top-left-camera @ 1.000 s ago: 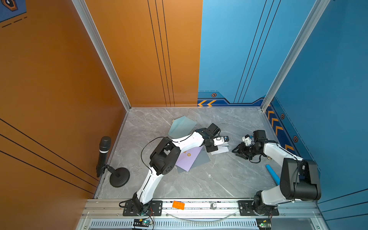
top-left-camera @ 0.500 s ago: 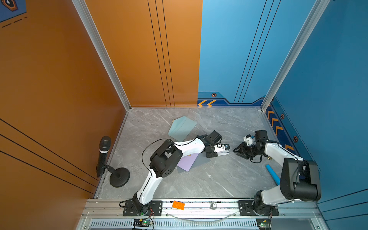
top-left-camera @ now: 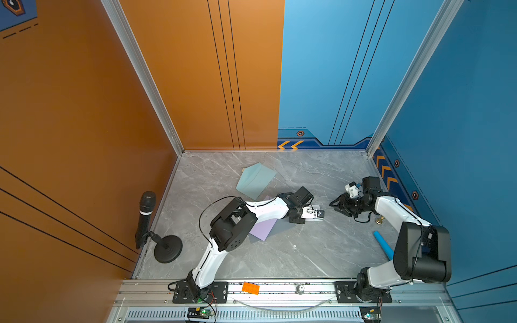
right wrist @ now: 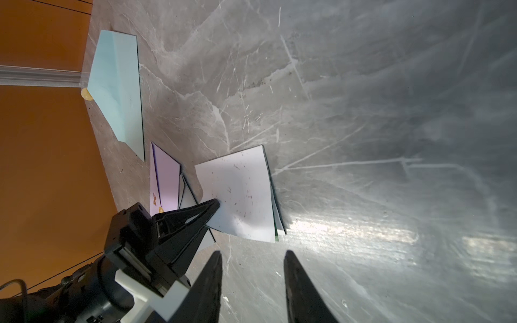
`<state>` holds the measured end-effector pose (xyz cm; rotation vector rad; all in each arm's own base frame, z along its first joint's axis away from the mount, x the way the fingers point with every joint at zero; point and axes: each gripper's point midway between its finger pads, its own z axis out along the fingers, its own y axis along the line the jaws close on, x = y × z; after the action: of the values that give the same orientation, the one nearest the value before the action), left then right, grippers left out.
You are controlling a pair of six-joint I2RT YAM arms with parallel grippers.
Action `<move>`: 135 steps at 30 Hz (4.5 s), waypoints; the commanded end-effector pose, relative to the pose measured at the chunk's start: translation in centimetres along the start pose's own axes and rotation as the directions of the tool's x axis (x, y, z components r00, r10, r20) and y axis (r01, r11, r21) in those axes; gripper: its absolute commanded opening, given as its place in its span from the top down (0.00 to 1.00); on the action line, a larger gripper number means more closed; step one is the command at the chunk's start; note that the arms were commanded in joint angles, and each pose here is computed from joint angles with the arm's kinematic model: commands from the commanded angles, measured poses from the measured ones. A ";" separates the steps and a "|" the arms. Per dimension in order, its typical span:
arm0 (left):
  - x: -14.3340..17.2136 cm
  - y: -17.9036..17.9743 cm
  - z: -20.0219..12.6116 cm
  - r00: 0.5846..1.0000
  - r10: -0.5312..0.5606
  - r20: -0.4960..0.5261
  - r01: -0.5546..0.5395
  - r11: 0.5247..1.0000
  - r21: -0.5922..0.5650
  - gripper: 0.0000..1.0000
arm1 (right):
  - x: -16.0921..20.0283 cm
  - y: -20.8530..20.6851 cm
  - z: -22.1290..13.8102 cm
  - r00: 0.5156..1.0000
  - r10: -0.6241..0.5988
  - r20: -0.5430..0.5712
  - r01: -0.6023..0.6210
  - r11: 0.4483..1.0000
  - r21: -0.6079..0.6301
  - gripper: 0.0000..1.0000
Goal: Fold the letter paper in half and place it into the envelope
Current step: Fold the letter paper at the center of the board.
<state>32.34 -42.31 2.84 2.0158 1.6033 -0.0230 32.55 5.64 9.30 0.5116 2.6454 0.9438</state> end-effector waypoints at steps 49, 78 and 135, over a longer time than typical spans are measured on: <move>-1.8 -2.5 2.3 0.946 0.265 0.189 -0.264 0.964 -0.033 1.00 | 0.4 2.5 13.8 0.959 0.036 -0.282 -0.002 0.993 0.117 0.94; -0.4 -2.2 3.2 0.966 0.219 0.138 -0.220 0.976 -0.010 1.00 | 1.6 -0.5 10.4 0.960 0.046 -0.276 0.003 0.985 0.173 0.94; -0.1 0.0 2.9 0.995 -0.034 0.093 0.041 0.997 -0.072 1.00 | 3.5 -4.0 2.5 0.967 0.217 -0.134 -0.213 0.976 0.043 0.67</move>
<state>33.34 -45.05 2.94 1.8974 1.4189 -0.0659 29.54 4.66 4.13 0.7683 2.7900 0.9728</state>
